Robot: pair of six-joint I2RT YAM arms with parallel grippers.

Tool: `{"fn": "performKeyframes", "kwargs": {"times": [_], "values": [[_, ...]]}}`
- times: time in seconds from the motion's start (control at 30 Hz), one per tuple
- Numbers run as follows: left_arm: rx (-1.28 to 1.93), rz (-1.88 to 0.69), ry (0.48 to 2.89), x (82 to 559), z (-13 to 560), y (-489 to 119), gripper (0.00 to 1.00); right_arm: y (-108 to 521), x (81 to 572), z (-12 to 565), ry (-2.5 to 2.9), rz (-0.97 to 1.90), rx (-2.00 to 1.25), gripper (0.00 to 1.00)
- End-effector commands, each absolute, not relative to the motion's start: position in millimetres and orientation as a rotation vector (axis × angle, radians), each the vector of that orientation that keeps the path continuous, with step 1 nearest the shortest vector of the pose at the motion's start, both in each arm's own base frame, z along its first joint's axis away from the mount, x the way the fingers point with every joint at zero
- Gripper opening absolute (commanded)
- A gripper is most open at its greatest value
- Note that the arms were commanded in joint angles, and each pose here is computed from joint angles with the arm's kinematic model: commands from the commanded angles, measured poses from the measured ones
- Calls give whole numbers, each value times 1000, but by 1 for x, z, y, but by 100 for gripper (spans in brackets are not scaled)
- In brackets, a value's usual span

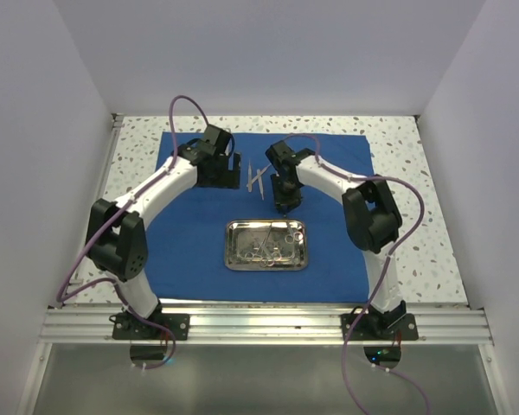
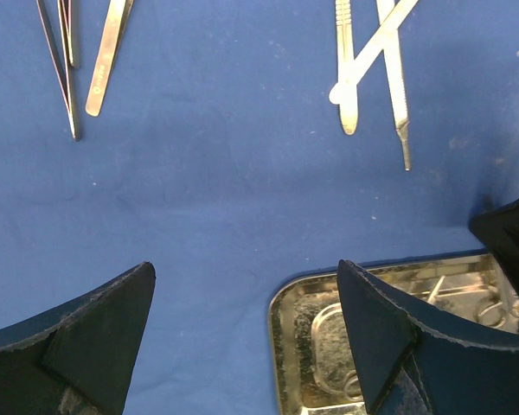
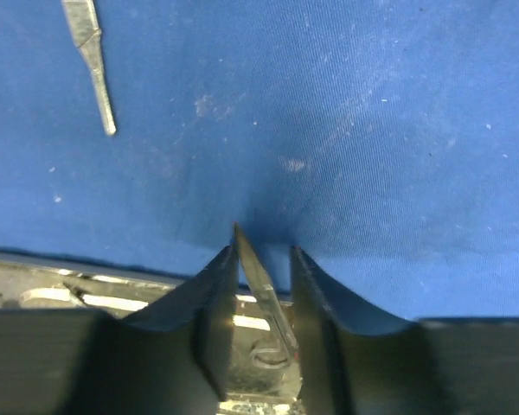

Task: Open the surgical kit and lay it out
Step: Pick up the medical item from the container, then place the medical item in the surgical kit.

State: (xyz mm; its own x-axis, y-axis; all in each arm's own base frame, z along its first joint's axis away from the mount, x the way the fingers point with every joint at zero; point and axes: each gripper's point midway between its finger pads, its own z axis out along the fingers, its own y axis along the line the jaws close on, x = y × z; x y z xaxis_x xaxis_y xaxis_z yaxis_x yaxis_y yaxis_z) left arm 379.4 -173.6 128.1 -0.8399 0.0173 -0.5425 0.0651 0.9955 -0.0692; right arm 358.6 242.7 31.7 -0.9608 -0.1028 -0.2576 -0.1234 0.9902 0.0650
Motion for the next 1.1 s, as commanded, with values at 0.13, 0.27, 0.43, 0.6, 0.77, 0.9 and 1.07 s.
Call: {"fn": "performKeyframes", "kwargs": {"times": [0.13, 0.27, 0.43, 0.6, 0.77, 0.9, 1.07], "values": [[94, -138, 2525, 400, 136, -178, 90, 241, 358, 19, 2901, 97, -214, 13], [87, -127, 2532, 403, 133, -174, 90, 231, 373, 37, 2864, 71, -203, 1], [73, -128, 2526, 406, 134, -172, 90, 203, 412, 78, 2762, 28, -134, 0], [58, -133, 2538, 405, 129, -172, 90, 161, 453, 90, 2730, -58, -45, 0], [52, -167, 2535, 408, 136, -177, 90, 136, 496, 96, 2677, -47, 79, 0], [49, -193, 2526, 407, 148, -181, 90, 131, 521, 87, 2654, -45, 131, 0], [34, -179, 2535, 399, 152, -175, 90, 140, 529, 78, 2661, -1, 153, 57]]}}
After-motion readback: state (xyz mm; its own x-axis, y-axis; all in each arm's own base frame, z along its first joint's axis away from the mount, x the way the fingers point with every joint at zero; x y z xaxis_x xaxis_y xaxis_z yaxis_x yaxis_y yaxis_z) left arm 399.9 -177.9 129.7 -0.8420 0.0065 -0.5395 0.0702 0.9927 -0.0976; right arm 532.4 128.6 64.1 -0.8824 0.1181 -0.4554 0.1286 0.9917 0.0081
